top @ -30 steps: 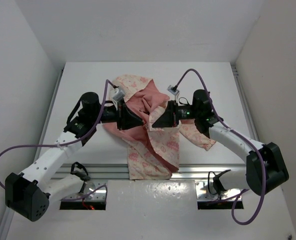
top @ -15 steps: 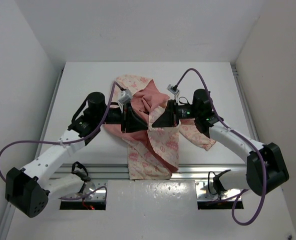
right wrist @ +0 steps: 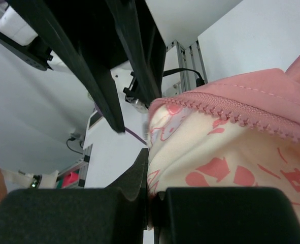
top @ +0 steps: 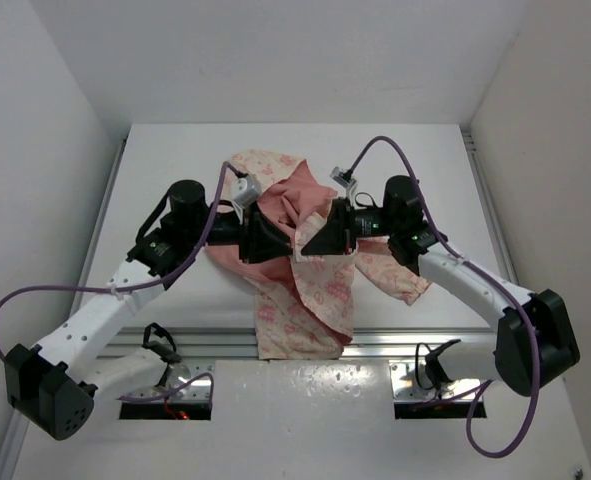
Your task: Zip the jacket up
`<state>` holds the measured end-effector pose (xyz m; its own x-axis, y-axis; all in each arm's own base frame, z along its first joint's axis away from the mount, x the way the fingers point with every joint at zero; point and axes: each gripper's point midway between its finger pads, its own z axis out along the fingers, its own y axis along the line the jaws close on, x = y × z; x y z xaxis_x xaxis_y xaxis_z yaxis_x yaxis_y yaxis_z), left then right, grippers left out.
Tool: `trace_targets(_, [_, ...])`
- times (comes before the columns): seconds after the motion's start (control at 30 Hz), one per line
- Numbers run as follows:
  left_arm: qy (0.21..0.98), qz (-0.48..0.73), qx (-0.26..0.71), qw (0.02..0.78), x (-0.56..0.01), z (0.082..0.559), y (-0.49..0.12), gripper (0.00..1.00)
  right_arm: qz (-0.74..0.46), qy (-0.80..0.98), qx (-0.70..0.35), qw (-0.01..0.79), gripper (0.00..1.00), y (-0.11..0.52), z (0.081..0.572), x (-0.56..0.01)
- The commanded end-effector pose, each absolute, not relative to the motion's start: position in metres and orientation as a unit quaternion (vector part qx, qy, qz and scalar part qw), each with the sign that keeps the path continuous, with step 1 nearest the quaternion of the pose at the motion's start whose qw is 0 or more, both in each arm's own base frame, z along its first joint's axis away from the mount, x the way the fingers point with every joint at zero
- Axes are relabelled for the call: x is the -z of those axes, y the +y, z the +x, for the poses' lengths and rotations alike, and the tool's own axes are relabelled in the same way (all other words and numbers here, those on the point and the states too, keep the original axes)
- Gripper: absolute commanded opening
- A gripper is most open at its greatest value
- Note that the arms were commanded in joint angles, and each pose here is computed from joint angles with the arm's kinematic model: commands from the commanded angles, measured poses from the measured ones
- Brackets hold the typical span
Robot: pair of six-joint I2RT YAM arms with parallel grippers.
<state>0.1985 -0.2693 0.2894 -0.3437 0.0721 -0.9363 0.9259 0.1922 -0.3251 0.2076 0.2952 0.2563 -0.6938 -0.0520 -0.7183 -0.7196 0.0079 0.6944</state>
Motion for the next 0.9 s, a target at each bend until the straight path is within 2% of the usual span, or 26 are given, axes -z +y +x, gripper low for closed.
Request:
trace_targets(0.0, [0.615,0.394,0.478,0.488,-0.328,0.211,-0.264,0.42,-0.35,0.622,-0.632,0.301,0.0,0.295,0.195,-0.274])
trace_targets(0.33, [0.62,0.385,0.485,0.481,-0.329,0.212,-0.265,0.47,-0.357,0.622,-0.628,0.304,0.0,0.292,0.19,-0.273])
trace_targets(0.7, [0.63,0.382,0.51,0.444,-0.315,0.214,-0.277,0.47,-0.363,0.615,-0.625,0.314,0.0,0.292,0.192,-0.278])
trace_targets(0.77, [0.626,0.383,0.519,0.438,-0.316,0.212,-0.28,0.45,-0.366,0.617,-0.623,0.312,0.0,0.293,0.192,-0.276])
trace_targets(0.87, [0.624,0.384,0.527,0.43,-0.316,0.211,-0.282,0.35,-0.367,0.617,-0.621,0.314,0.0,0.292,0.193,-0.275])
